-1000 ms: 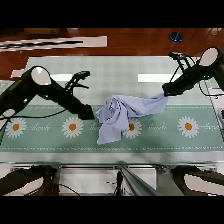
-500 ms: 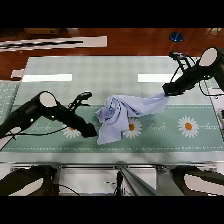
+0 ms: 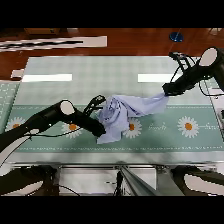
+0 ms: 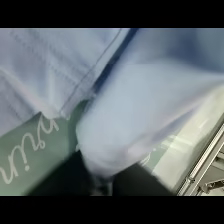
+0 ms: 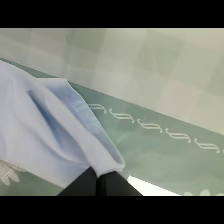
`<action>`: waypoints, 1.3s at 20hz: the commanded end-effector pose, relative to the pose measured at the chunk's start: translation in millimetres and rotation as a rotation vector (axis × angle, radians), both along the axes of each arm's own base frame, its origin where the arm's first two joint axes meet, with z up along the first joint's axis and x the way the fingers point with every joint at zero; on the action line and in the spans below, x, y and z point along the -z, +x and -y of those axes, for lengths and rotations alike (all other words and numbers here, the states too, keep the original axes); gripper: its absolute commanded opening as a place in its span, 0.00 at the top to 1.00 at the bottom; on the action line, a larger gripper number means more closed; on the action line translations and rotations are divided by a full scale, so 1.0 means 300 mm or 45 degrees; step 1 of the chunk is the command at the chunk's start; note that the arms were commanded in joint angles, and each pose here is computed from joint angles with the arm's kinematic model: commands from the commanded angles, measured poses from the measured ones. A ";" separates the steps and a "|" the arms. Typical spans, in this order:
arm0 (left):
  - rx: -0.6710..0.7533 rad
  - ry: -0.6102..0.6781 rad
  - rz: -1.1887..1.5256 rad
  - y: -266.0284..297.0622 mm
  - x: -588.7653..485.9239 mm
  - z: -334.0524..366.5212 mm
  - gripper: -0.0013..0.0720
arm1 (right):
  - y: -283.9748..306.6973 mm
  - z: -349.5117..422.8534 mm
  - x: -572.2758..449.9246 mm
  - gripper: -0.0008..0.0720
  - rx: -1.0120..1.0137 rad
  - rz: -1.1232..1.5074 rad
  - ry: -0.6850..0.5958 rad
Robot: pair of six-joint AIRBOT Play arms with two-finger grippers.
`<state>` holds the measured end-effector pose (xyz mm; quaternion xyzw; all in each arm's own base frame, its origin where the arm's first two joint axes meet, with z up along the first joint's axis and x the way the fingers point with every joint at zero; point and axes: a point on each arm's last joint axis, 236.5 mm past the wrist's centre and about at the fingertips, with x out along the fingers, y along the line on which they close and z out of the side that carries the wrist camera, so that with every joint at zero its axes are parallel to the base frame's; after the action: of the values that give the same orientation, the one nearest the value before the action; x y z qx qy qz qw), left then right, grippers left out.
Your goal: Fold the shirts.
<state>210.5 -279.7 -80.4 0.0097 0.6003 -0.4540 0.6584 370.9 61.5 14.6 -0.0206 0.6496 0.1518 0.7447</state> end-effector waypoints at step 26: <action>-0.559 -0.179 1.440 -0.157 -1.630 -0.553 0.95 | -0.615 0.255 -1.226 0.96 0.354 1.146 -0.181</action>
<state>193.6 -90.0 411.3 0.1113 0.1058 -0.2135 0.9648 209.6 -39.9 410.1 -0.0758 0.2071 -0.0702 0.9728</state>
